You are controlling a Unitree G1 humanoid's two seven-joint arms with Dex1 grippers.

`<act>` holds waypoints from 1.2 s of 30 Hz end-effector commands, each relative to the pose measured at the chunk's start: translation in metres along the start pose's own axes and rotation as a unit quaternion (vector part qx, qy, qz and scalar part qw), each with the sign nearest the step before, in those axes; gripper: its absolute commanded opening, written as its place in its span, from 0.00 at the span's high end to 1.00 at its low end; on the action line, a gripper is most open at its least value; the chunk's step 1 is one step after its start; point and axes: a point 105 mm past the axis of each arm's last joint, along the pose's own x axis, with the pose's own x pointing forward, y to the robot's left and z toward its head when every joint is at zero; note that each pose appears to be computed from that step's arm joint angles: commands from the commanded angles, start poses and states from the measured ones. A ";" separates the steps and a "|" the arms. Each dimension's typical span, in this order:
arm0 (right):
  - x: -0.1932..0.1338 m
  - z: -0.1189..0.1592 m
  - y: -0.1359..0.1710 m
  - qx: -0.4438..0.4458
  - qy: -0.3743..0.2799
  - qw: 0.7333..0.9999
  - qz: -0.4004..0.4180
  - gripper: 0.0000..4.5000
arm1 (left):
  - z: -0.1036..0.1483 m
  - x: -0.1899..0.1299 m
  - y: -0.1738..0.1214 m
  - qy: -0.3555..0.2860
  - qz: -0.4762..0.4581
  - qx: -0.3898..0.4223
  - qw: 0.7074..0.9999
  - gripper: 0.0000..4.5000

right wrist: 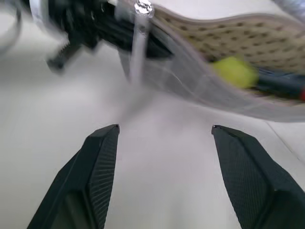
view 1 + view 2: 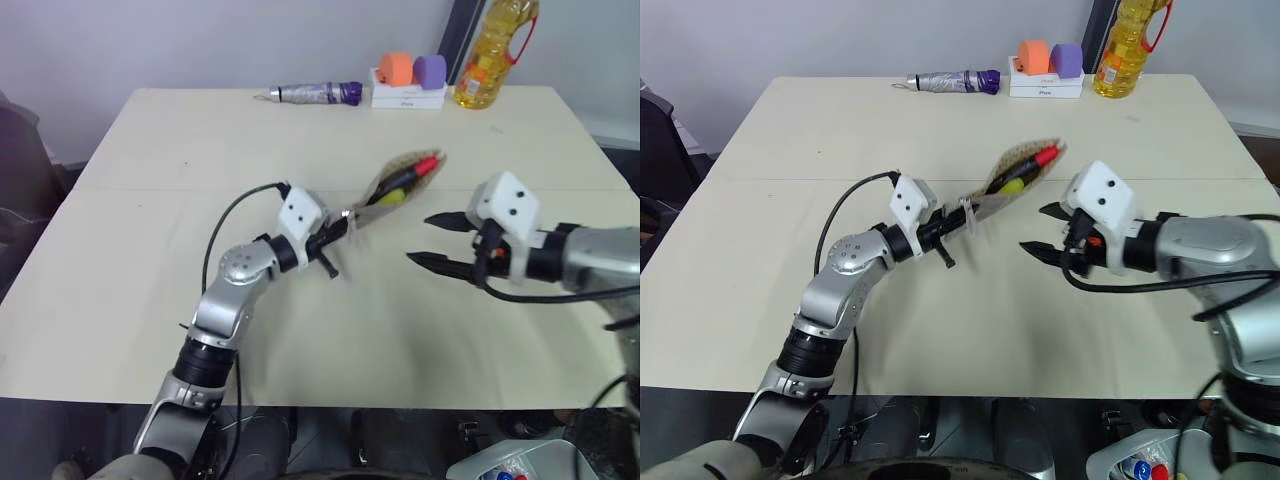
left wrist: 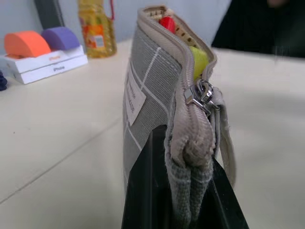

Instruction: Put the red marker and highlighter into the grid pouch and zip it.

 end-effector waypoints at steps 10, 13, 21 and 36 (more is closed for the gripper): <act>0.046 0.012 0.007 0.086 -0.068 0.993 -0.034 0.29 | 0.026 0.003 0.004 -0.051 0.024 -0.086 0.995 1.00; 0.054 0.014 0.009 0.094 -0.076 0.992 -0.031 0.29 | 0.024 0.004 0.002 -0.047 0.023 -0.083 0.995 1.00; 0.064 0.019 0.016 0.114 -0.088 0.989 -0.015 0.80 | 0.022 0.002 0.002 -0.045 0.028 -0.080 0.995 1.00; -0.032 0.037 -0.116 0.021 -0.069 0.961 -0.268 0.98 | -0.024 -0.040 0.022 0.058 0.018 0.050 0.997 1.00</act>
